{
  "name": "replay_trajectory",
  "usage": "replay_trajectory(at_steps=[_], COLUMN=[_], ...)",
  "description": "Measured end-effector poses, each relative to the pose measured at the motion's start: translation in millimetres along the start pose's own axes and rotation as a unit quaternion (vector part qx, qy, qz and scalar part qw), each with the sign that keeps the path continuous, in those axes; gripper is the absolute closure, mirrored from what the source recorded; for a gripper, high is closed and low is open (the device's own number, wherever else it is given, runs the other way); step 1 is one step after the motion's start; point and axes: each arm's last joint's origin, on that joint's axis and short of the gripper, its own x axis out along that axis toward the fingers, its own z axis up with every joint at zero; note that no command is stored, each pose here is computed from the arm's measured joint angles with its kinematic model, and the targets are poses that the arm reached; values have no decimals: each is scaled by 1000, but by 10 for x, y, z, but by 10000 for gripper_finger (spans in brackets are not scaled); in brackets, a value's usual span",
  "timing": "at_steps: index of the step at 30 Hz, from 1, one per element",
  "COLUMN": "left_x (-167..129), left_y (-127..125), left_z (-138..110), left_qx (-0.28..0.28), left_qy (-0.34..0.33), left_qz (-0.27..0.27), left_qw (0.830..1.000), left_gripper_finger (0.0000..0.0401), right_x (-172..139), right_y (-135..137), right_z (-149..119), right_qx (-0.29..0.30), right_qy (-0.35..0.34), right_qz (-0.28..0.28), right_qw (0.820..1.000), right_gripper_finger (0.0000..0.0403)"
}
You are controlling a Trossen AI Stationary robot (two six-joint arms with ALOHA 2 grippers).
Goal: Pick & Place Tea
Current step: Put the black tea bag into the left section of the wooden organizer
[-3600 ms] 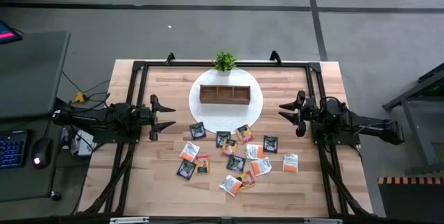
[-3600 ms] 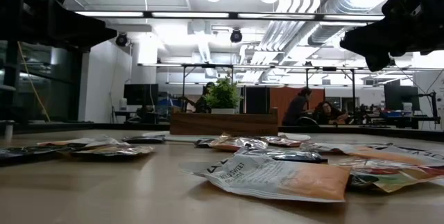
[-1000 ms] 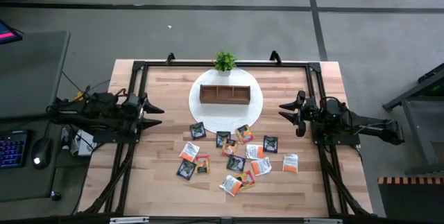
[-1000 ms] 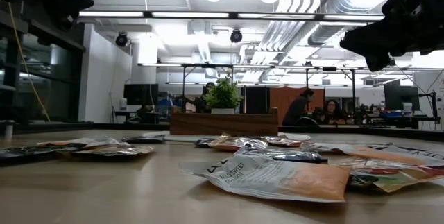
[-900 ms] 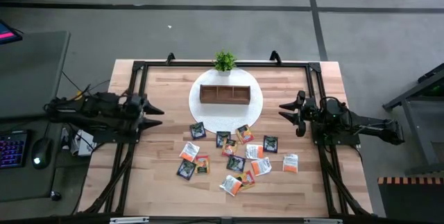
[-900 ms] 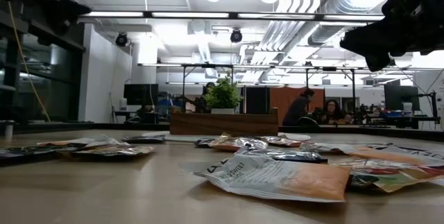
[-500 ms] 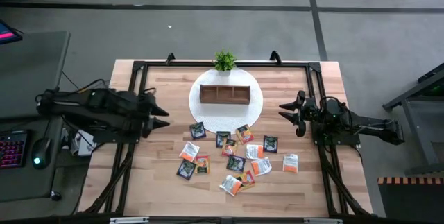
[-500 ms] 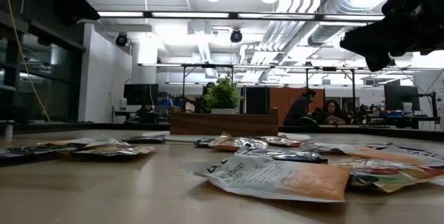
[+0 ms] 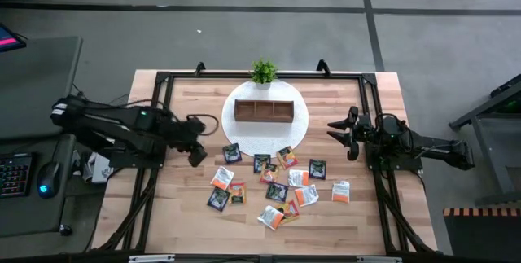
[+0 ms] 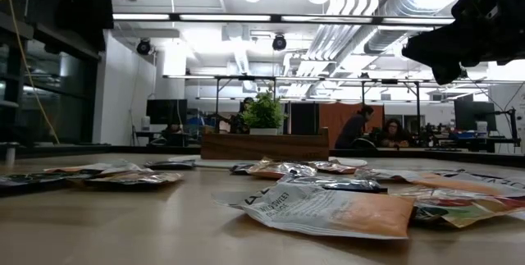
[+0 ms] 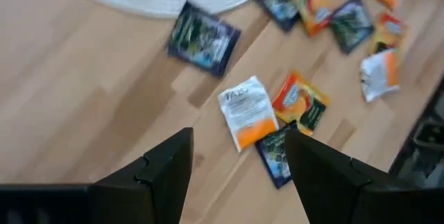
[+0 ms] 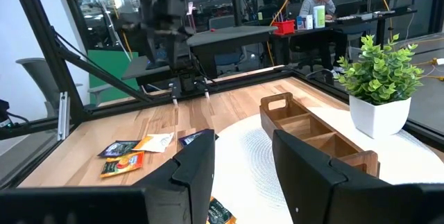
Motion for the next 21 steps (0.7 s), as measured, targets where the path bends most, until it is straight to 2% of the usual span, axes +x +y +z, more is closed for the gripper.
replay_trajectory(at_steps=[5,9,15,21], left_x=[349,606,896,1030], left_y=[-111,-175,-277,-234], left_z=[13,40,73,150], left_qx=[-62,-80,-47,-7], left_qy=[45,67,90,80], left_qz=[67,99,92,118], left_qw=[995,990,991,990], left_gripper_finger=[177,177,177,176], right_x=[0,0,0,0], right_y=[0,0,0,0], right_z=[-1,1,0,0], right_qx=[0,0,0,0], right_qy=[0,0,0,0], right_qz=[0,0,0,0], right_qw=[1000,1000,1000,1000], right_gripper_finger=[261,261,261,261])
